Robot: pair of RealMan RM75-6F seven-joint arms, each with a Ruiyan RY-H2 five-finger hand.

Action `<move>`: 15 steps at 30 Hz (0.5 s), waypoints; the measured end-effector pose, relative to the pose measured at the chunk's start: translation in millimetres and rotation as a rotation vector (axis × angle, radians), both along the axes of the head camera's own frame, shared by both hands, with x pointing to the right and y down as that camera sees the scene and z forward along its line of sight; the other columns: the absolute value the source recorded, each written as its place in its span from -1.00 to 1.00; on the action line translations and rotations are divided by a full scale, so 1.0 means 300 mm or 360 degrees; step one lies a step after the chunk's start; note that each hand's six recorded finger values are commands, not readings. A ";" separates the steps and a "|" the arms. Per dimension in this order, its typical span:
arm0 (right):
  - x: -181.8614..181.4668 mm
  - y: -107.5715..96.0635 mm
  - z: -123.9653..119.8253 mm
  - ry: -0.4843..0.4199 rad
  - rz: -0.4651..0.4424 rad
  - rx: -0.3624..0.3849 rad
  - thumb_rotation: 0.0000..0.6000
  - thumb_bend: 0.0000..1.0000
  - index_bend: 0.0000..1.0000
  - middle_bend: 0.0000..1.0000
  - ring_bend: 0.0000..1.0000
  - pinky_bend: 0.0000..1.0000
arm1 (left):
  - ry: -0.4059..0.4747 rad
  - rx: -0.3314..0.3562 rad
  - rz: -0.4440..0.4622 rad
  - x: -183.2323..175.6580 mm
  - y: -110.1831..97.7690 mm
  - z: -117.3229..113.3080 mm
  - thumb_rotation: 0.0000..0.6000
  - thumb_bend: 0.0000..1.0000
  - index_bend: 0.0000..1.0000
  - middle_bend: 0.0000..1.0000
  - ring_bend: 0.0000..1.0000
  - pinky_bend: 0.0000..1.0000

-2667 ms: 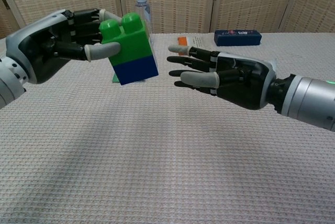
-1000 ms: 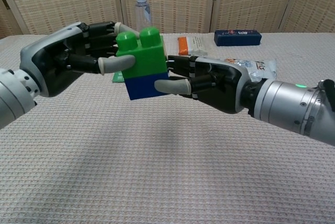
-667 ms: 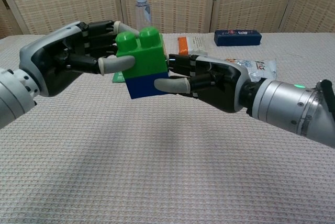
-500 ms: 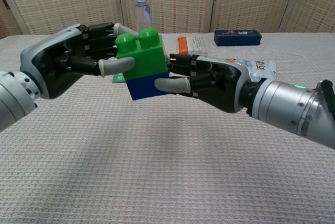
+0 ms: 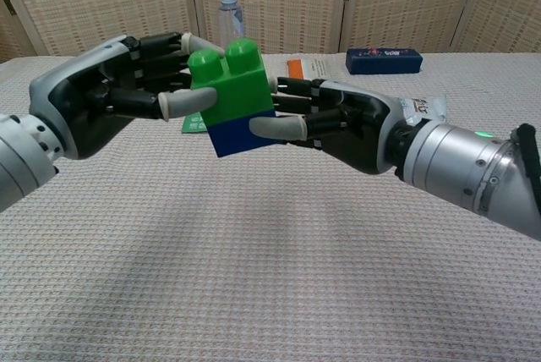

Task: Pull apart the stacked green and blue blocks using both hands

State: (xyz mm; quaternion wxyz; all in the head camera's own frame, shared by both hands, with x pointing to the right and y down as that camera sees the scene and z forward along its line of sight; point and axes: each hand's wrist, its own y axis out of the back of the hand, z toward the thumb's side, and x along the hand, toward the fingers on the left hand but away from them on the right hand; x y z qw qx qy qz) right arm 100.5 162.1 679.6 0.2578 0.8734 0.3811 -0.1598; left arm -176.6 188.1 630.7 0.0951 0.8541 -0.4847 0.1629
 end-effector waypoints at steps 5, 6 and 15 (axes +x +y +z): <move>0.002 0.005 0.008 0.0015 -0.0001 -0.0004 1.00 -0.28 0.58 -0.29 -0.28 -0.52 | 0.0019 0.0008 -0.0029 0.003 -0.002 -0.001 1.00 -0.18 0.62 0.81 -0.11 -0.80; 0.002 0.006 0.009 0.0017 -0.0002 -0.0003 1.00 -0.28 0.58 -0.29 -0.28 -0.52 | 0.0024 0.0008 -0.0034 0.003 -0.002 -0.001 1.00 -0.18 0.63 0.82 -0.08 -0.76; 0.001 0.013 0.023 0.0032 0.0001 -0.0009 1.00 -0.28 0.62 -0.28 -0.27 -0.50 | 0.0028 0.0014 -0.0063 0.004 -0.003 -0.002 1.00 -0.18 0.67 0.85 0.10 -0.52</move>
